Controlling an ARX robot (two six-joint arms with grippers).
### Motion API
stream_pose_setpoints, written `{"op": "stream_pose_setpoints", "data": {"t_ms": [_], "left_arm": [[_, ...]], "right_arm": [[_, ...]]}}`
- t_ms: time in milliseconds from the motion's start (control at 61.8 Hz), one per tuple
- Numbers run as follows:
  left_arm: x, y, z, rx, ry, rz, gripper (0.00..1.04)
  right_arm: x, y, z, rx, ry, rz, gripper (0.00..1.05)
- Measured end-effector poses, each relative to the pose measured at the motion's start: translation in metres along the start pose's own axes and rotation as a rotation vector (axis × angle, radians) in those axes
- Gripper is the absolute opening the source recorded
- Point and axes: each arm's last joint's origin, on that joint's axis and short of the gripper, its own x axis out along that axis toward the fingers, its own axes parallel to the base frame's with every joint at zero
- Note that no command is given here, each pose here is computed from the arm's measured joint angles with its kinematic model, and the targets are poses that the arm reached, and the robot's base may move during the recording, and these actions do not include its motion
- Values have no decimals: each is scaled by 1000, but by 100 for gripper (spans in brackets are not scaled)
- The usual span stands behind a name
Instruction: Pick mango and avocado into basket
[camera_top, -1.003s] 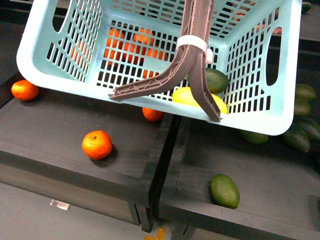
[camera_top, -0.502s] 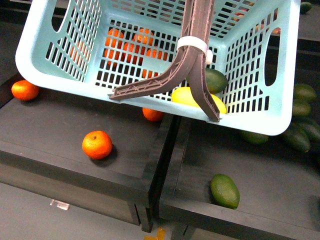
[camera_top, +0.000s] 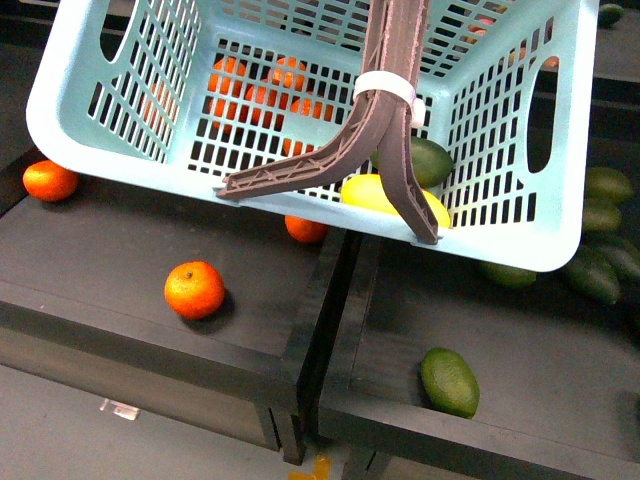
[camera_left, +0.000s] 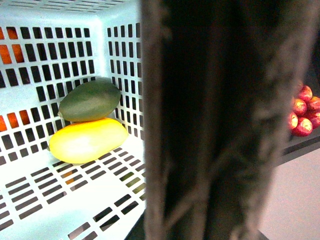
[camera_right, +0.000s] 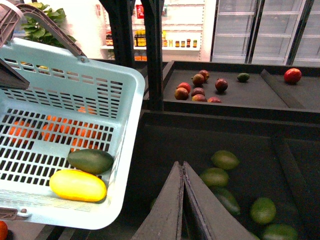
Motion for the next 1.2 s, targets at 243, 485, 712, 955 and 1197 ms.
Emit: {"op": "stream_pose_setpoints", "data": {"t_ms": [243,485,712,955,1197], "left_arm": [[0,0,0,0,0,0,5],[0,0,0,-1,1,-3,5],[0,0,0,-1,1,-2,5],[0,0,0,0,0,0,5],[2,-6,-2,10,8,-17,5]], "right_arm": [[-13,0,-5,-1,3,3,2],[-13,0,-5,-1,4,3,2],[-13,0,-5,-3,4,3,23],[-13,0,-5,-3,5,3,68],[-13,0,-5,-2,6,0,98]]}}
